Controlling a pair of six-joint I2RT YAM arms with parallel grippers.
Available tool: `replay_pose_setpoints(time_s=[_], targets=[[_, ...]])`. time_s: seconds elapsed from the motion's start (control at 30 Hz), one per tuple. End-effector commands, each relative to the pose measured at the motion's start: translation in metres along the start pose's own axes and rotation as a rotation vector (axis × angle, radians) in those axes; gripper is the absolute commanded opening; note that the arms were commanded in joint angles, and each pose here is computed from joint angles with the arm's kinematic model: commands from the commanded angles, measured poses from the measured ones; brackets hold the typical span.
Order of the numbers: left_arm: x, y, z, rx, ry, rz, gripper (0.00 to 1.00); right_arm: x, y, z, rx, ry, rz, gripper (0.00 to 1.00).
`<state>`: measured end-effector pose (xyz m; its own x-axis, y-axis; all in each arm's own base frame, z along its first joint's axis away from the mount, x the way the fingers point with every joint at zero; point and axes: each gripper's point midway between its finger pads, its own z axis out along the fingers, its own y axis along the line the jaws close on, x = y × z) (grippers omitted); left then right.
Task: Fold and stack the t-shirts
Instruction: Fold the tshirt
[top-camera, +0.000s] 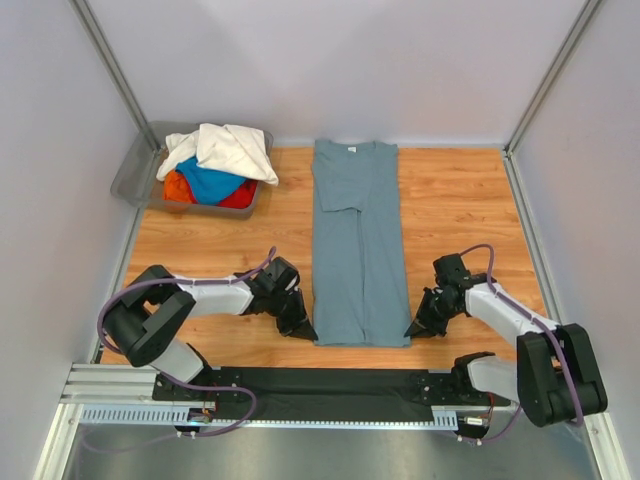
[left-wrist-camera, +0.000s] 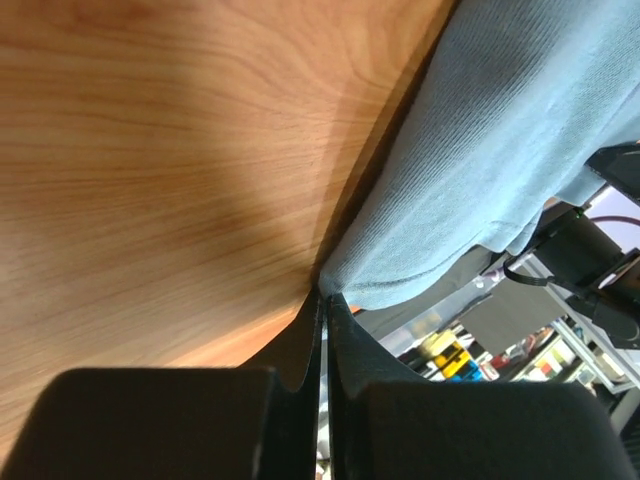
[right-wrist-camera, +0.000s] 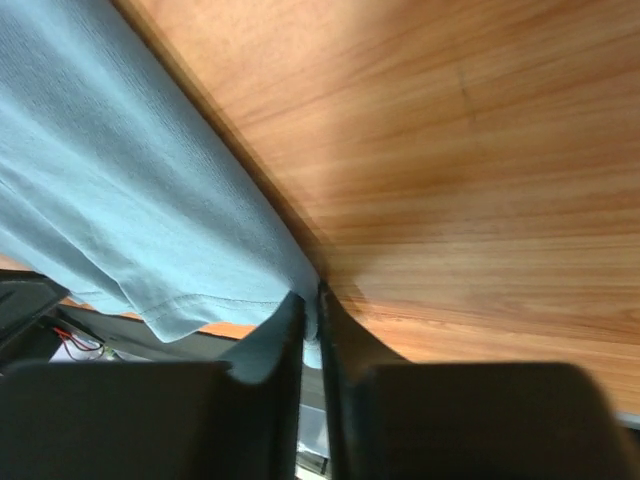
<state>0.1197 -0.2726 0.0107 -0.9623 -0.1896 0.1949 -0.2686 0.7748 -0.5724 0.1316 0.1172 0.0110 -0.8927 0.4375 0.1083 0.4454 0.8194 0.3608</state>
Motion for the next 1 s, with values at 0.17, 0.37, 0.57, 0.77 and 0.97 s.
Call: replay_pose_setpoints(time_s=[0.17, 0.37, 0.57, 0.77, 0.97], targets=[[-0.003, 0.013, -0.015, -0.096, -0.066, 0.040, 0.00, 0.002, 0.002, -0.013, -0.001, -0.070, -0.002, 0.00], [-0.028, -0.035, -0.046, -0.091, -0.144, 0.126, 0.00, -0.040, 0.047, -0.043, -0.060, -0.144, -0.046, 0.00], [-0.110, -0.083, -0.077, 0.012, -0.255, 0.070, 0.00, -0.097, 0.092, -0.051, -0.080, -0.146, -0.095, 0.00], [-0.186, -0.115, -0.080, 0.031, -0.254, 0.085, 0.00, -0.170, 0.139, -0.057, -0.123, -0.172, -0.147, 0.00], [-0.236, -0.126, -0.078, 0.055, -0.265, 0.075, 0.00, -0.215, 0.165, -0.053, -0.147, -0.153, -0.177, 0.00]])
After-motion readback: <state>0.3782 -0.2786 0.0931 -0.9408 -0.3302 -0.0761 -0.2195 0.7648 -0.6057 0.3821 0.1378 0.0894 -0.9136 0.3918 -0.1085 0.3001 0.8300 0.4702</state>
